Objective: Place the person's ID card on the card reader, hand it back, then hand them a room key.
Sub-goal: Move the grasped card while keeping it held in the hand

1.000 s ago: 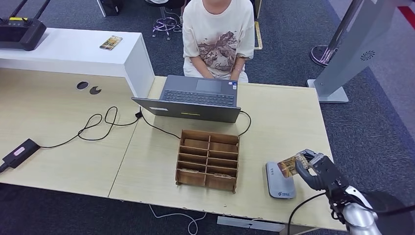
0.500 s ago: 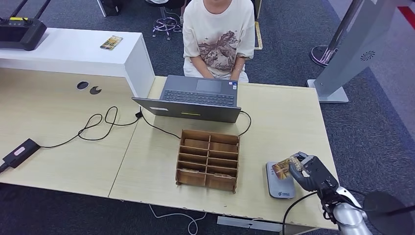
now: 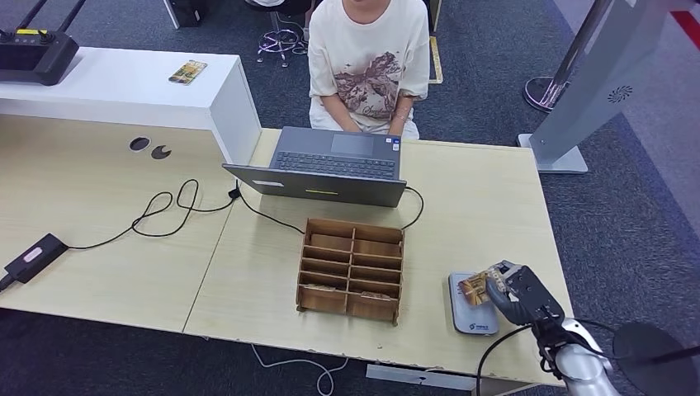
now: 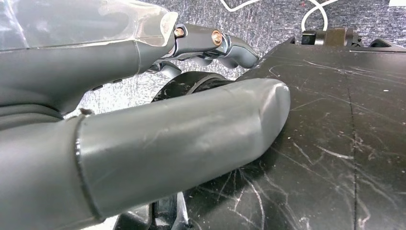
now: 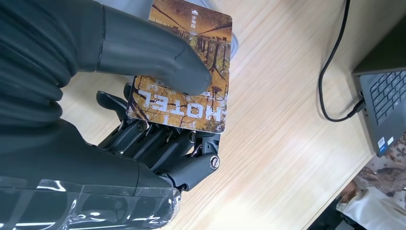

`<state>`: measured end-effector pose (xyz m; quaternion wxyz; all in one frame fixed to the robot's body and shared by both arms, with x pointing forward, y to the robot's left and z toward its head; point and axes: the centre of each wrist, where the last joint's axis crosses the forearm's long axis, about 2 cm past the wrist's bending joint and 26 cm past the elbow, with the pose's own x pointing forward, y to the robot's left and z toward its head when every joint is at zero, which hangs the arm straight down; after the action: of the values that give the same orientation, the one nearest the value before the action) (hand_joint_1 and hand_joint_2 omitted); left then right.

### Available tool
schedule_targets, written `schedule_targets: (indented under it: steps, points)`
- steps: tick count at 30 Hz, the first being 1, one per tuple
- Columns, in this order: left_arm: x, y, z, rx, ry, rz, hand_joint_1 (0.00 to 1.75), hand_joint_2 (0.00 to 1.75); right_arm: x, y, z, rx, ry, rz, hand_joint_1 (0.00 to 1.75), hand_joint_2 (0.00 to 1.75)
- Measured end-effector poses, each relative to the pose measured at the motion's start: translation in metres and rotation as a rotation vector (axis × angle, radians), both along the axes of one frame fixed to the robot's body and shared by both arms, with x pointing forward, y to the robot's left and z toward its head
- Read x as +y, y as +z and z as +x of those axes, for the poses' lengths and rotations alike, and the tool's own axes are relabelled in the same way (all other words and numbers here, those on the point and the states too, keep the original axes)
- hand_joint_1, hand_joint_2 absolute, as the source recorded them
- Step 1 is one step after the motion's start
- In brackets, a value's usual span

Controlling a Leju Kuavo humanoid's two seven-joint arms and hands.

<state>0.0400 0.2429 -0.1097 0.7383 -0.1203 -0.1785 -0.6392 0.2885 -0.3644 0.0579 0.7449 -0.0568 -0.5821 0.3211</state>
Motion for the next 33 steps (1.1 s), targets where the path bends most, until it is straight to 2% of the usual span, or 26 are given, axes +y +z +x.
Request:
schedule_targets:
  steps: [16, 33]
  points:
    - [0.0000, -0.0001, -0.0004, -0.003, 0.001, 0.002, 0.00, 0.00, 0.0018, -0.0065, 0.0026, 0.025, -0.002, -0.029, 1.75, 1.75]
    - [-0.0002, -0.0001, -0.0008, -0.008, 0.001, 0.007, 0.00, 0.00, 0.0020, -0.0072, 0.0047, 0.007, -0.044, -0.204, 1.75, 1.75]
